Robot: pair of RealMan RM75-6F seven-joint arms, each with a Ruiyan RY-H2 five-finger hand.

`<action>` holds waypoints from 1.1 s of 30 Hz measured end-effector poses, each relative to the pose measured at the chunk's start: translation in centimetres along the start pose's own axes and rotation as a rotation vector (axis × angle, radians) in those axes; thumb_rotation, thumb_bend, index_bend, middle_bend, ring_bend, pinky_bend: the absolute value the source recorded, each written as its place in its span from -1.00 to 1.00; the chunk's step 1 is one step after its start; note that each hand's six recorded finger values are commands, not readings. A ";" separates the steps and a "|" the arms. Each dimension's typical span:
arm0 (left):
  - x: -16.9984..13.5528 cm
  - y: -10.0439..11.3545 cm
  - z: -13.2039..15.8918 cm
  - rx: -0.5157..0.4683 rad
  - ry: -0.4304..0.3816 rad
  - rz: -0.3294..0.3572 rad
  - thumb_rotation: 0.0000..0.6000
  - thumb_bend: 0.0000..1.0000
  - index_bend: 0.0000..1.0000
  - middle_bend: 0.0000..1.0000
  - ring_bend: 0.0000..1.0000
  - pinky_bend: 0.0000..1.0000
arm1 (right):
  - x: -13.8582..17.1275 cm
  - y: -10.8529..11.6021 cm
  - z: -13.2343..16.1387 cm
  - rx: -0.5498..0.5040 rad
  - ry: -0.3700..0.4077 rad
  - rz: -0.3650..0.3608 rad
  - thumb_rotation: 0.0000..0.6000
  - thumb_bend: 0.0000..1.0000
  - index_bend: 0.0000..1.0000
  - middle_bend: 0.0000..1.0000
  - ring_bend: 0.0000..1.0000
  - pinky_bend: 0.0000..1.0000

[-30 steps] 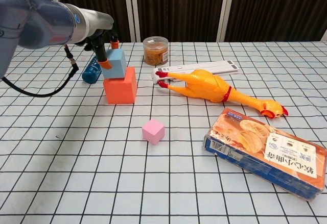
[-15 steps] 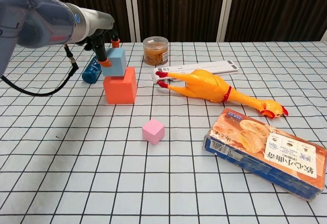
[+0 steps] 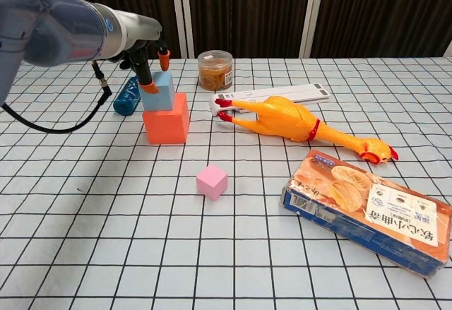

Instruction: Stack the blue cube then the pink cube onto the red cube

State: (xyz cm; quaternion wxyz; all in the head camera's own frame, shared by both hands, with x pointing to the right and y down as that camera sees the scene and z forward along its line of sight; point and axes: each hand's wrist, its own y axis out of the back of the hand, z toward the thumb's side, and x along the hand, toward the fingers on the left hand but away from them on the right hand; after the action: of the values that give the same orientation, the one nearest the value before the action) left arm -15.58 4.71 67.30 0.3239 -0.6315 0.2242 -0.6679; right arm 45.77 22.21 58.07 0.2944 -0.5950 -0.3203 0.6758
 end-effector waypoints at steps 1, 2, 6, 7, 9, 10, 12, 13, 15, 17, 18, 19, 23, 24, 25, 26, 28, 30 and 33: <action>0.0 0.0 0.0 0.000 -0.001 0.000 1.00 -0.42 -0.48 0.81 0.59 0.74 | 0.0 0.0 0.0 0.001 0.000 -0.001 1.00 -0.74 -0.92 -0.81 -0.64 -0.32; 0.0 0.1 0.0 0.000 -0.001 0.001 1.00 -0.44 -0.49 0.81 0.59 0.74 | 0.0 0.0 0.0 0.001 -0.001 -0.001 1.00 -0.74 -0.92 -0.81 -0.64 -0.32; -0.3 0.4 0.1 0.002 -0.006 0.001 1.00 -0.45 -0.52 0.79 0.58 0.74 | 0.0 0.1 0.0 0.002 0.001 -0.002 1.00 -0.74 -0.92 -0.81 -0.64 -0.32; -0.3 0.5 0.0 0.003 -0.008 0.001 1.00 -0.45 -0.52 0.79 0.58 0.74 | 0.0 0.1 0.0 0.003 0.001 -0.002 1.00 -0.74 -0.92 -0.81 -0.64 -0.32; -0.6 0.8 -0.1 0.009 -0.010 0.002 1.00 -0.45 -0.53 0.79 0.58 0.74 | 0.0 0.1 0.0 0.006 0.000 -0.001 1.00 -0.74 -0.92 -0.81 -0.64 -0.32; -0.7 0.9 -0.2 0.013 -0.010 0.003 1.00 -0.45 -0.53 0.78 0.57 0.74 | 0.0 0.0 -0.1 0.007 -0.001 -0.001 1.00 -0.74 -0.92 -0.81 -0.64 -0.32; -1.2 1.6 -0.5 0.025 -0.009 0.009 1.00 -0.45 -0.53 0.78 0.57 0.74 | 0.0 0.1 -0.1 0.008 -0.002 -0.002 1.00 -0.74 -0.93 -0.81 -0.64 -0.32; -1.4 2.0 -0.7 0.029 -0.007 0.015 1.00 -0.45 -0.54 0.78 0.57 0.74 | 0.0 0.1 0.0 0.008 -0.002 -0.004 1.00 -0.74 -0.93 -0.81 -0.64 -0.32; -1.9 3.0 -1.4 0.036 0.000 0.034 1.00 -0.46 -0.54 0.78 0.57 0.74 | 0.0 0.2 0.0 0.007 -0.003 -0.006 1.00 -0.74 -0.92 -0.81 -0.64 -0.32; -2.4 4.1 -2.2 0.037 0.009 0.053 1.00 -0.49 -0.54 0.78 0.57 0.74 | 0.0 0.2 0.1 0.006 -0.001 -0.008 1.00 -0.74 -0.92 -0.81 -0.64 -0.32; -2.7 4.7 -2.6 0.034 0.011 0.065 1.00 -0.50 -0.54 0.78 0.57 0.74 | 0.0 0.2 0.1 0.005 0.001 -0.008 1.00 -0.74 -0.92 -0.81 -0.64 -0.32; -3.0 5.1 -2.8 0.031 0.008 0.071 1.00 -0.51 -0.54 0.78 0.57 0.74 | 0.1 0.2 0.2 0.003 0.003 -0.008 1.00 -0.74 -0.92 -0.81 -0.64 -0.32; -4.2 5.9 -3.3 -0.019 -0.044 0.082 1.00 -0.51 -0.50 0.78 0.57 0.73 | 0.1 0.3 0.6 0.000 0.011 -0.007 1.00 -0.74 -0.92 -0.81 -0.64 -0.32; -4.5 6.0 -3.2 -0.032 -0.072 0.086 1.00 -0.51 -0.49 0.78 0.57 0.73 | 0.1 0.3 0.6 -0.001 0.012 -0.007 1.00 -0.74 -0.92 -0.81 -0.64 -0.32; -4.6 6.0 -3.0 -0.035 -0.093 0.091 1.00 -0.51 -0.49 0.78 0.57 0.73 | 0.2 0.4 0.6 -0.002 0.012 -0.008 1.00 -0.74 -0.92 -0.81 -0.64 -0.32; -4.8 6.1 -2.9 -0.035 -0.116 0.096 1.00 -0.51 -0.49 0.78 0.57 0.73 | 0.2 0.4 0.6 -0.003 0.011 -0.009 1.00 -0.74 -0.92 -0.81 -0.64 -0.32; -5.2 6.0 -2.4 -0.029 -0.174 0.105 1.00 -0.51 -0.49 0.78 0.56 0.72 | 0.1 0.5 0.6 -0.006 0.007 -0.010 1.00 -0.74 -0.92 -0.81 -0.64 -0.32; -5.6 5.6 -1.8 -0.020 -0.235 0.106 1.00 -0.51 -0.49 0.78 0.56 0.72 | 0.1 0.5 0.6 -0.005 0.005 -0.007 1.00 -0.74 -0.92 -0.81 -0.64 -0.32; -6.3 4.9 -0.7 -0.012 -0.317 0.101 1.00 -0.51 -0.49 0.77 0.55 0.71 | 0.1 0.4 0.5 -0.001 0.002 0.000 1.00 -0.74 -0.92 -0.81 -0.64 -0.32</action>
State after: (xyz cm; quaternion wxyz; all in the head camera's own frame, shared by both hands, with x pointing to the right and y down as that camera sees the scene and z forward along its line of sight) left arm -15.61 5.76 59.31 0.3846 -0.7188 0.2056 -0.5414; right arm 45.26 22.00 57.79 0.2945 -0.5958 -0.3204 0.6750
